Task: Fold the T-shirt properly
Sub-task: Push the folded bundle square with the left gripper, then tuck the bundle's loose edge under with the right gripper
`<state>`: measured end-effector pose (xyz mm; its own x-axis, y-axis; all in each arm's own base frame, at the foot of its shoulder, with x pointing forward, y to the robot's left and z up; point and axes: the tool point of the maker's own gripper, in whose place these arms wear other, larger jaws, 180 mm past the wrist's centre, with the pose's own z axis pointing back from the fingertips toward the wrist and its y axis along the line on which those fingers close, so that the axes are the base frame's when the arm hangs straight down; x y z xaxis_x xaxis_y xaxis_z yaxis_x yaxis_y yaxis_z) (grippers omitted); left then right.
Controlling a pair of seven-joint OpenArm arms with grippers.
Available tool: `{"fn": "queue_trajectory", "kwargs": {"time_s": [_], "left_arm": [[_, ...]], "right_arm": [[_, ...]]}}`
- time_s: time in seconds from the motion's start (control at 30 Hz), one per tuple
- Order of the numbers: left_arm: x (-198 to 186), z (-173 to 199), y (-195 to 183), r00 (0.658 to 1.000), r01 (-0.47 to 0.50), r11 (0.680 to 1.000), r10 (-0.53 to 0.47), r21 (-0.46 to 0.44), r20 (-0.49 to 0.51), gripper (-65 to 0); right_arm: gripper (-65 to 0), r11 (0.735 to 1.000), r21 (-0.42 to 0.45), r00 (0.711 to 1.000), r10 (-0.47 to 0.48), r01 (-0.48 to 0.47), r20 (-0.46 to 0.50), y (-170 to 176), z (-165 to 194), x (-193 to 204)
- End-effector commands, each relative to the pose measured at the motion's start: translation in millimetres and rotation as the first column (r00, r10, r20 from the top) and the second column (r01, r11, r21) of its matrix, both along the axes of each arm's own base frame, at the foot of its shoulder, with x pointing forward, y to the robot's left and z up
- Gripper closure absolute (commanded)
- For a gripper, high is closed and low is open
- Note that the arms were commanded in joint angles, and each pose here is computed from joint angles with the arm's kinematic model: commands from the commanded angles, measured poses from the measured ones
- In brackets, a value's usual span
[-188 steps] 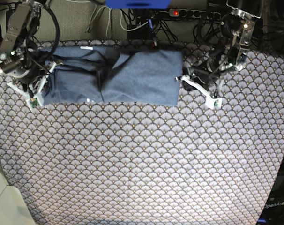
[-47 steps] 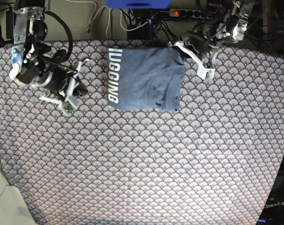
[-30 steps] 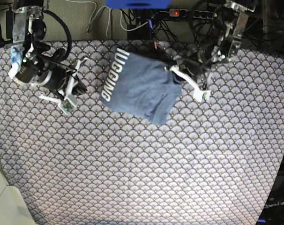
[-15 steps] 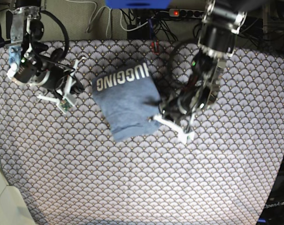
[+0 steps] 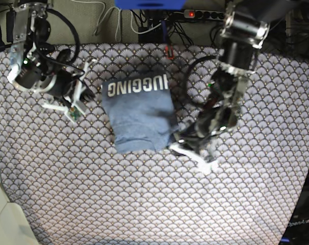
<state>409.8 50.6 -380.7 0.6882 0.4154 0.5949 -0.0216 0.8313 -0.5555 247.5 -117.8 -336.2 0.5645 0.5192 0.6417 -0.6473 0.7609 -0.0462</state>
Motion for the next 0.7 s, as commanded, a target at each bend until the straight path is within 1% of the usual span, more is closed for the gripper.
{"fn": "queue_trajectory", "kwargs": {"time_s": [0.0,0.03,0.13,0.2,0.33,0.43,0.5,0.6,0.67], "left_arm": [[5.9,13.8,20.0,0.998,-0.033,0.999,0.033,0.000,0.046,-0.3],[-4.5,8.2,32.4,0.998,-0.054,0.998,0.055,-0.010,0.029,-0.3],[-25.6,7.4,76.9,0.991,-0.130,0.991,0.130,-0.024,0.022,-0.3],[-46.3,-3.8,96.5,0.987,-0.159,0.987,0.158,-0.024,-0.024,-0.3],[-80.5,-18.8,127.0,0.971,-0.224,0.974,0.222,-0.012,-0.089,-0.3],[-96.2,-19.2,140.0,0.963,-0.251,0.968,0.249,-0.008,-0.107,-0.3],[-102.1,-15.8,140.1,0.964,-0.246,0.969,0.244,-0.008,-0.107,-0.3],[-110.7,-9.7,140.6,0.966,-0.240,0.971,0.238,-0.007,-0.104,-0.3],[-115.3,-7.1,140.6,0.966,-0.237,0.971,0.235,-0.007,-0.103,-0.3]], "right_arm": [[0.0,1.000,0.004,1.000,0.002,-0.002,0.025,1.7,6.6,5.0],[0.0,1.000,0.016,1.000,0.000,-0.001,0.029,5.6,7.7,6.4],[0.0,0.999,0.051,1.000,0.004,-0.005,0.029,18.6,8.2,6.8],[0.0,0.997,0.069,0.999,0.039,-0.040,0.025,32.9,7.2,4.2],[0.0,0.983,0.092,0.987,0.156,-0.158,0.024,69.4,7.4,-3.4],[0.0,0.961,0.108,0.967,0.252,-0.254,0.036,98.7,10.9,-9.7],[0.0,0.941,0.129,0.950,0.308,-0.312,0.050,121.0,15.5,-14.0],[0.0,0.917,0.159,0.930,0.361,-0.367,0.065,144.7,20.8,-20.1],[0.0,0.907,0.172,0.923,0.378,-0.384,0.071,153.0,21.9,-21.4]]}}
